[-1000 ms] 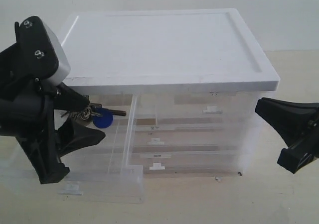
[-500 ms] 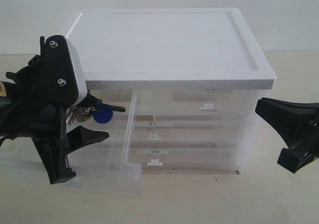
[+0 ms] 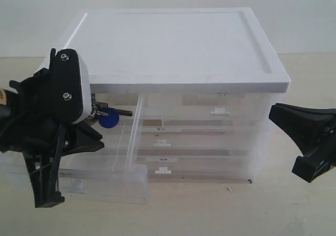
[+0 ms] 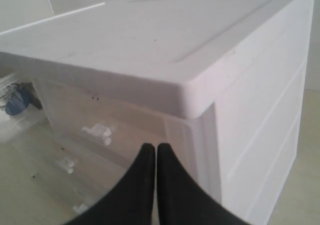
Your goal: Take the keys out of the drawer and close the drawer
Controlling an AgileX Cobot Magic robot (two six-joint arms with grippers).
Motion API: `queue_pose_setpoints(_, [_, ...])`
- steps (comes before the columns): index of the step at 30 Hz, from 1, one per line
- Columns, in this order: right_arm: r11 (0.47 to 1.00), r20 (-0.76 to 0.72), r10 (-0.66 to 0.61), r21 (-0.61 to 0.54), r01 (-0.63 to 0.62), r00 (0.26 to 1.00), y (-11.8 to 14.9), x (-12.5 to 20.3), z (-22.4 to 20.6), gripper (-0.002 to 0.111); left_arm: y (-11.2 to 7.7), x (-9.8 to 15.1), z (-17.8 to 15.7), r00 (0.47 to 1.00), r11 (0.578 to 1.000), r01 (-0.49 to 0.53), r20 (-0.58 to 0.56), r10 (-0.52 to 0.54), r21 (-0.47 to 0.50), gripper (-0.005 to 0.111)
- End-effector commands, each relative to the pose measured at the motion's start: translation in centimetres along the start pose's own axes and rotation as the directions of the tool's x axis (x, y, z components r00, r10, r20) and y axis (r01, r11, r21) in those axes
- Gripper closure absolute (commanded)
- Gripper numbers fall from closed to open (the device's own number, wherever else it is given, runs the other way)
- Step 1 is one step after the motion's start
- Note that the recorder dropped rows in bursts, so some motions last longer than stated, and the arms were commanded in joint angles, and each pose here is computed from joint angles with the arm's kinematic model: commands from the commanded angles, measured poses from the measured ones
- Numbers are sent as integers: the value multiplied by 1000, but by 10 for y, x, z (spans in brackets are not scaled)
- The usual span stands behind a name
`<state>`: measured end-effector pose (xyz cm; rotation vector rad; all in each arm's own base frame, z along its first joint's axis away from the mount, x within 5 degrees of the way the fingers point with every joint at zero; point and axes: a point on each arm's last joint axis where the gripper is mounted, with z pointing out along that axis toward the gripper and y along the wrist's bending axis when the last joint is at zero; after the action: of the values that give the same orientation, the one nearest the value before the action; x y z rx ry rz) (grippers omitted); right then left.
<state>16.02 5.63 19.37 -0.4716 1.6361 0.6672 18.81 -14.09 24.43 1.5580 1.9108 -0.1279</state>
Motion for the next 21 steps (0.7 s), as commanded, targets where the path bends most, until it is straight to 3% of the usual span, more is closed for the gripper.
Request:
queue_pose_setpoints(1, [1000, 3, -4, -6, 4, 1000, 0, -1, 1, 108, -9, -8, -7, 1000, 993, -9, -20, 11, 116, 102])
queue_pose_setpoints(4, [1000, 1, -3, -5, 3, 1000, 0, -1, 1, 108, -15, -23, -20, 995, 996, -64, 75, 59, 66, 102])
queue_pose_setpoints(9, [1000, -3, -3, -3, 3, 1000, 0, -1, 1, 108, -10, -34, -34, 969, 982, -123, 194, 151, -146, 102])
queue_pose_setpoints(15, [1000, -6, -5, -4, 5, 1000, 0, 0, 1, 108, -11, -25, -25, 962, 961, -212, 136, 238, -179, 102])
queue_pose_setpoints(19, [1000, -10, -5, -1, 5, 1000, 0, 0, 1, 108, -14, -9, -11, 915, 891, -365, 73, 397, -269, 96])
queue_pose_setpoints(21, [1000, -9, -4, 0, 4, 1000, 0, 0, 1, 108, -15, -6, -9, 887, 852, -399, 94, 452, -338, 96])
